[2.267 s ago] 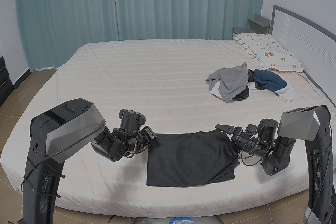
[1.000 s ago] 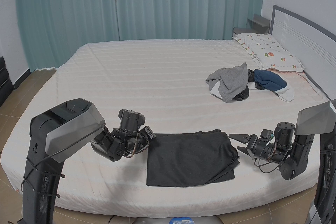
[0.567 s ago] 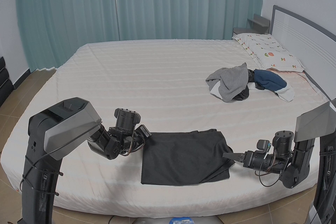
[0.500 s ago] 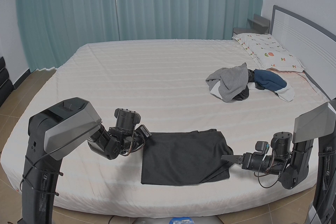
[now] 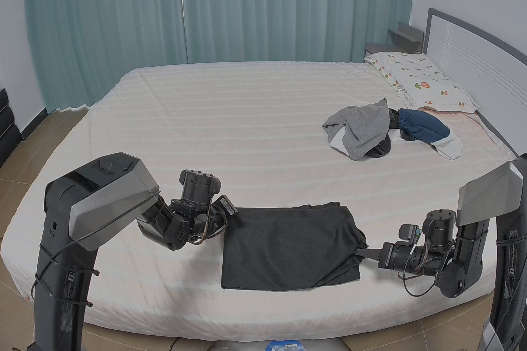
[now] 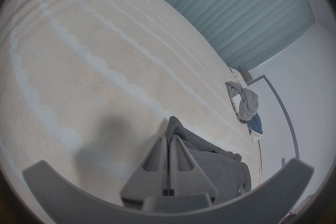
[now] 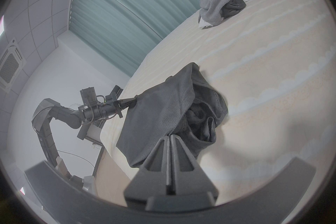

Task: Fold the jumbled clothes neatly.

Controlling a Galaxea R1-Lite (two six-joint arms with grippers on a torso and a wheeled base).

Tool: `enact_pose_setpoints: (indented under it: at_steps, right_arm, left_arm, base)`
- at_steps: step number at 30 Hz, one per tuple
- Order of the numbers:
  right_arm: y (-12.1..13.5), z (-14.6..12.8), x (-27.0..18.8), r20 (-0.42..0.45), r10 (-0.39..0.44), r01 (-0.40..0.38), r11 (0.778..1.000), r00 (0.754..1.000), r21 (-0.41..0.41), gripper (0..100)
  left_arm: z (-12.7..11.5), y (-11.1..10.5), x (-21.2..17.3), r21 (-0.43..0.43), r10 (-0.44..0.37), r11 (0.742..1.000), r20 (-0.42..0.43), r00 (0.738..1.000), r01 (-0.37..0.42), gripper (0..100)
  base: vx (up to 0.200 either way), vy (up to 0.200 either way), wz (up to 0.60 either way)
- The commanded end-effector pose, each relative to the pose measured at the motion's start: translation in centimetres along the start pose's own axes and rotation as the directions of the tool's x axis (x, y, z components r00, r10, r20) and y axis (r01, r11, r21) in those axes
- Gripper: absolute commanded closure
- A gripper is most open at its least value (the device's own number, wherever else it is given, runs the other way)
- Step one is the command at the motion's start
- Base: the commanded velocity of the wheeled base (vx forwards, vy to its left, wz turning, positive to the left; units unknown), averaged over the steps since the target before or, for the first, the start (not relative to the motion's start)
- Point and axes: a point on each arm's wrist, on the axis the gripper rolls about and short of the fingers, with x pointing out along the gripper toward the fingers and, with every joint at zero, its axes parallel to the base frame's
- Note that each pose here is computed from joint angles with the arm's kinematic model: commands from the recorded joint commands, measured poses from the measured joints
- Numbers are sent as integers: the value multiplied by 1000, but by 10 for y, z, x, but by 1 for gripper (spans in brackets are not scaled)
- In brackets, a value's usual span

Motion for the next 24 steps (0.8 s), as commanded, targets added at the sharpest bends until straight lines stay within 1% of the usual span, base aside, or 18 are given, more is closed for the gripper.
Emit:
enact_pose_setpoints:
  at_steps: [1, 7, 8, 12, 18, 24]
  right_arm:
    - [2, -1, -5, 1, -1, 1, 1000, 1000, -1, 100]
    - [5, -4, -21, -7, -24, 24, 1000, 1000, 9, 100]
    - [3, -6, -26, -13, -39, 39, 999, 999, 8, 100]
    - [1, -9, -34, -21, -58, 58, 998, 998, -8, 100]
    - [2, 0, -38, 20, -59, 60, 998, 998, -21, 100]
    - [9, 7, -56, 63, -65, 67, 997, 996, -29, 100]
  left_arm:
    - [0, 0, 0, -2, -1, 1000, 1, 1000, 1, 100]
    - [0, 0, 0, -2, -1, 1000, 1, 1000, 1, 100]
    - [0, 0, 0, -2, -1, 1000, 1, 1000, 1, 100]
    - [0, 0, 0, -2, -1, 1000, 1, 1000, 1, 100]
    - [0, 0, 1, -2, -1, 1000, 1, 1000, 1, 100]
    - [0, 0, 1, -2, -2, 1000, 2, 1000, 2, 100]
  base:
    - [0, 0, 0]
    - [0, 0, 0]
    - [0, 0, 0]
    - [0, 0, 0]
    - [0, 0, 0]
    - [0, 0, 0]
